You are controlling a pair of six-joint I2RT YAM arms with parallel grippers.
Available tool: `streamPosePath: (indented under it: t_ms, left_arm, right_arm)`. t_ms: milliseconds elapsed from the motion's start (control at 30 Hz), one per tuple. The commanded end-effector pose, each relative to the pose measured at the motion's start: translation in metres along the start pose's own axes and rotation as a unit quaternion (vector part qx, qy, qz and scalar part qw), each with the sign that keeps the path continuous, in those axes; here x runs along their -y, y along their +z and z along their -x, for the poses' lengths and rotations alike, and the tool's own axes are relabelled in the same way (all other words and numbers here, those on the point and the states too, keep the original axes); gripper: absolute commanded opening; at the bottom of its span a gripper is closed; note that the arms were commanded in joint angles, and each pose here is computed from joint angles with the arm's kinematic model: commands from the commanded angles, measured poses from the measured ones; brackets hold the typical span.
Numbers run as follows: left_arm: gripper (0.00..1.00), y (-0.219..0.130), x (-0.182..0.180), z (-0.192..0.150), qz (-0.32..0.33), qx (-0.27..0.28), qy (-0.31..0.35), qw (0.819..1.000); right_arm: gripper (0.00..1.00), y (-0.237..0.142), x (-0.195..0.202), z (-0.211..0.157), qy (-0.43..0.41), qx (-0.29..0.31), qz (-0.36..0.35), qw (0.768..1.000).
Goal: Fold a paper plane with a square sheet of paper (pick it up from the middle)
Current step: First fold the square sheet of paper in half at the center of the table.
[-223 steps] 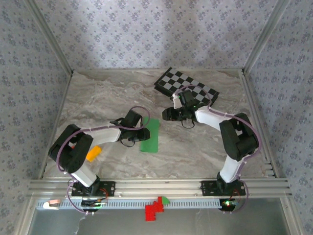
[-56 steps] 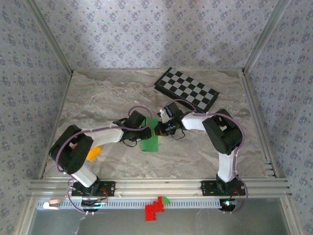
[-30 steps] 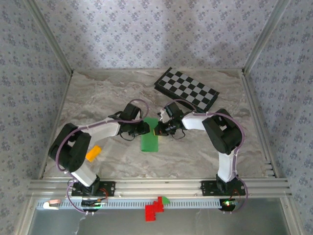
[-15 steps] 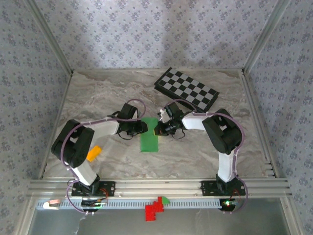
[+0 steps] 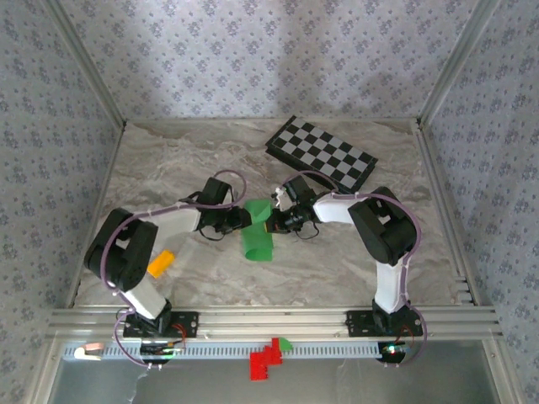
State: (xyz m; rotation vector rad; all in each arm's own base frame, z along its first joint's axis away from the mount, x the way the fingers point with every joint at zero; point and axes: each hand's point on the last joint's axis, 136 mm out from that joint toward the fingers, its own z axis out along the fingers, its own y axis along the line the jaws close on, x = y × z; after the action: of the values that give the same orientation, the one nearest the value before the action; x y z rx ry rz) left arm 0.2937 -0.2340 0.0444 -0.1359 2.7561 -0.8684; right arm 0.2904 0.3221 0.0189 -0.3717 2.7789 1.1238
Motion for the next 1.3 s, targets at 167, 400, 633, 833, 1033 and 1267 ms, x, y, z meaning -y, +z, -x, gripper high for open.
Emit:
streamPosePath:
  t_ms: [167,400,633,833,1033,1267]
  left_arm:
    - [0.37,0.002,0.022,-0.027,-0.036,-0.032,-0.002,0.999]
    - [0.37,0.014,-0.007,-0.037,-0.007,-0.045,-0.021,0.999]
    - [0.38,0.002,-0.014,-0.033,-0.01,-0.035,-0.028,0.999]
    - [0.4,-0.014,0.009,-0.033,-0.036,-0.022,-0.009,0.999]
    - [0.4,-0.006,0.018,-0.044,-0.052,-0.046,-0.007,0.998]
    - [0.4,0.01,-0.013,-0.059,-0.012,-0.066,-0.027,0.997]
  right_arm:
    - [0.0,0.013,0.06,-0.038,0.053,-0.054,-0.102,0.992]
    - [0.0,0.011,0.061,-0.038,0.052,-0.053,-0.105,0.992]
    - [0.0,0.012,0.065,-0.041,0.056,-0.055,-0.106,0.991]
    - [0.0,0.013,0.064,-0.04,0.055,-0.053,-0.105,0.992]
    - [0.0,0.012,0.064,-0.039,0.055,-0.051,-0.105,0.992]
    - [0.0,0.014,0.065,-0.04,0.056,-0.054,-0.106,0.991]
